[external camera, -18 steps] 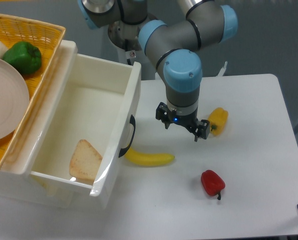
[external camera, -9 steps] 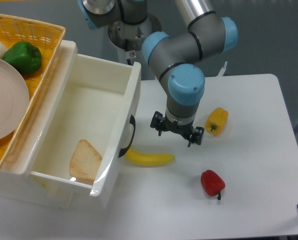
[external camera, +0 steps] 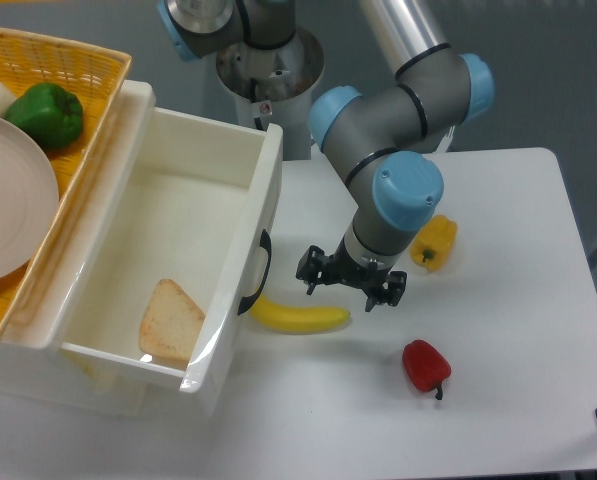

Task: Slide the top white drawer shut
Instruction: 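Lower the gripper against the drawer front beside its black handle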

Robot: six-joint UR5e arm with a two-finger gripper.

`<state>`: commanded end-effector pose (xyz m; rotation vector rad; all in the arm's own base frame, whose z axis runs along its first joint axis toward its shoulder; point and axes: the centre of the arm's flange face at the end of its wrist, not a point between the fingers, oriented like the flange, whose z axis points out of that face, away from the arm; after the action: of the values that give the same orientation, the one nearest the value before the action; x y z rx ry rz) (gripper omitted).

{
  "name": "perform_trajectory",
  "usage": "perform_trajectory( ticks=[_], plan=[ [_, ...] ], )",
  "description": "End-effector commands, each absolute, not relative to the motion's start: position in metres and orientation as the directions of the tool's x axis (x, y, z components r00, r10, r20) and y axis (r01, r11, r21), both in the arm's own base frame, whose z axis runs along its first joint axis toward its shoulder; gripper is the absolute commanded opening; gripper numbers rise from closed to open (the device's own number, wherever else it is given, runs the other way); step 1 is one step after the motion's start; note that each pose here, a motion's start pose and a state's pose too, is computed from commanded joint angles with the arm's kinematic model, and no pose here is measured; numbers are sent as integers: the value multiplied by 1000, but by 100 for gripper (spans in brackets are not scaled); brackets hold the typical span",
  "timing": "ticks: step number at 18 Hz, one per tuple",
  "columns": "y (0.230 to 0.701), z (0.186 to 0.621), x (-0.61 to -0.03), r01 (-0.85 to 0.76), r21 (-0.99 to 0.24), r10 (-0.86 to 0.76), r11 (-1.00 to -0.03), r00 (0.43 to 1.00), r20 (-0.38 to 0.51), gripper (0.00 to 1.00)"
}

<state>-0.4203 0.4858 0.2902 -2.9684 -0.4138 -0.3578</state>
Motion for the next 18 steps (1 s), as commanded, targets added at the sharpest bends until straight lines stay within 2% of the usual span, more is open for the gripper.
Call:
perform_trajectory(
  ticks=[18],
  plan=[
    [512,280,-388,236,-76,207,-969,940,272,100]
  ],
)
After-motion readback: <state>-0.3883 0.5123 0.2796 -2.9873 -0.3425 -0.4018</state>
